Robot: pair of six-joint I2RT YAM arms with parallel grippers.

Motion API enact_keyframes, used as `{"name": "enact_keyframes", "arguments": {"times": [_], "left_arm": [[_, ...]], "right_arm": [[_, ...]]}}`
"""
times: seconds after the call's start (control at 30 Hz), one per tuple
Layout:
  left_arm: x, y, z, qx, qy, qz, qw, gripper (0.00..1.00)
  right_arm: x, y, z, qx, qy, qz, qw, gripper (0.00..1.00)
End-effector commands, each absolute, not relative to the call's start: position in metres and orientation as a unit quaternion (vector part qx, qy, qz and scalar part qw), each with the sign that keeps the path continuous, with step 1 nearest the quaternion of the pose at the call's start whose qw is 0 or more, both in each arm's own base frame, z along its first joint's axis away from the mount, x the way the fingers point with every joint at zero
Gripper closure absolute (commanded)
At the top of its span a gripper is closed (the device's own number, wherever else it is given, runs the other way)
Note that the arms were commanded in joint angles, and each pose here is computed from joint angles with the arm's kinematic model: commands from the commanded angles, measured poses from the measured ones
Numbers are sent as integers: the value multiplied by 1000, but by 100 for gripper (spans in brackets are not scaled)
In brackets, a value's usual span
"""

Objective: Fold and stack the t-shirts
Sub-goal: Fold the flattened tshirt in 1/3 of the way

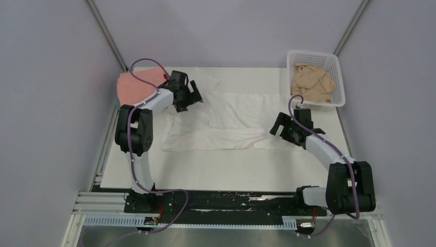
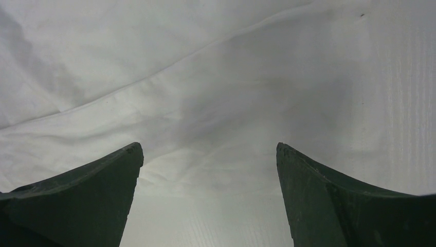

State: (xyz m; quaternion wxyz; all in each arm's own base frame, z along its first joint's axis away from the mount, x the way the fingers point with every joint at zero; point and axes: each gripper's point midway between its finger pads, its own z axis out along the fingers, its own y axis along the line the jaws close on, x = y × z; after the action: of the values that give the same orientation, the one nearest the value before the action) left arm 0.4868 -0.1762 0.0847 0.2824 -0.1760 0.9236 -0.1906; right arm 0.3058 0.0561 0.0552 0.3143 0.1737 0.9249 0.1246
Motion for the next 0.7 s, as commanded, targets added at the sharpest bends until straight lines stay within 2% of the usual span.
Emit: {"name": "enact_keyframes", "arguments": {"times": [0.0,0.1,0.23,0.33,0.53,0.67], "left_arm": [[430,-161,109,-184,914,-197,303,0],[375,-157,108,-193,910,-204,303,0],[334,-148,102,-200,906,-198,315,0],[327,-138,83,-216,904,-181,321,0],[304,-121,32,-241,932,-120,244,0],[278,-99,11,-269,933,-86,224,0]], "right_arm": [[311,52,55,175,921,118,328,0],[306,53,49,181,923,119,319,0],[297,49,39,193,925,110,308,0],[289,46,30,208,926,101,298,0],[265,28,18,277,918,122,255,0],[245,18,5,316,913,134,220,0]]}}
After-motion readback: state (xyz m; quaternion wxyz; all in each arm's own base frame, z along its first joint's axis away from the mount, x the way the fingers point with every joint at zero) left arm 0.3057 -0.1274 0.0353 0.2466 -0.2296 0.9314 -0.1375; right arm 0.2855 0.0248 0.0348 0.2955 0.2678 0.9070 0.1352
